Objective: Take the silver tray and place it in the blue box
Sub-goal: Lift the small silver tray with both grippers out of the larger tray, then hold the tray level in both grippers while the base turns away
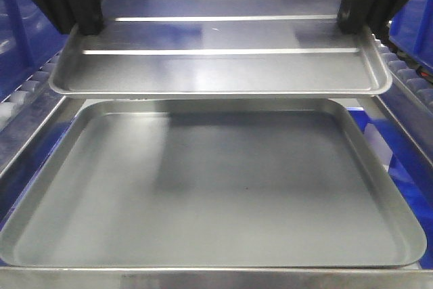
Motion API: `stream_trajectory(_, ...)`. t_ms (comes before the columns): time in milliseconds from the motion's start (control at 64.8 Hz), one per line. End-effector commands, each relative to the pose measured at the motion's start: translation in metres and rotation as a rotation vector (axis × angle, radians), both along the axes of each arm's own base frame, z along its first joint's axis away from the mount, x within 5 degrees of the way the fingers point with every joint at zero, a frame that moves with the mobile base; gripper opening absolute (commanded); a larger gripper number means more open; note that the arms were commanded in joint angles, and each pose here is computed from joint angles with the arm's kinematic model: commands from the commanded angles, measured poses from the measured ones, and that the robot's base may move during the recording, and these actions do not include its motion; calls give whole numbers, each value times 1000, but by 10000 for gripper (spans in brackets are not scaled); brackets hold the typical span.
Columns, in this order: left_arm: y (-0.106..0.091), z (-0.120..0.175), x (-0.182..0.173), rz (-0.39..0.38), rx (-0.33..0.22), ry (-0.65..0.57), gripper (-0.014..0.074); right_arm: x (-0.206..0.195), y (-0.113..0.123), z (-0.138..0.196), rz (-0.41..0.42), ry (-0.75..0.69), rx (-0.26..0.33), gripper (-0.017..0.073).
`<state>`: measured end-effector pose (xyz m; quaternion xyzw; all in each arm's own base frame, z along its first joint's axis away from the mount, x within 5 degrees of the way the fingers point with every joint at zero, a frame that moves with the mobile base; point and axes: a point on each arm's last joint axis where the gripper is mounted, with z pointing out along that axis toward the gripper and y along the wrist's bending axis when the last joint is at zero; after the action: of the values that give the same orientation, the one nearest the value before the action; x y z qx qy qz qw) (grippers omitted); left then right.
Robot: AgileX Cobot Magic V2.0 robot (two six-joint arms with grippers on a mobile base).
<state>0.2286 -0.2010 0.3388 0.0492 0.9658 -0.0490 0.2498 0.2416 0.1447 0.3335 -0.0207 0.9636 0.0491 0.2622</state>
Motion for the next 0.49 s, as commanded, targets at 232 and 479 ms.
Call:
stream_trajectory(232,6,20,-2,-15,1,-82,-105,0,-7,22,16,-109,-18,57)
stream_trajectory(479,5,20,-2,-15,0,-83,-105,0,-7,22,16,-109,-18,57)
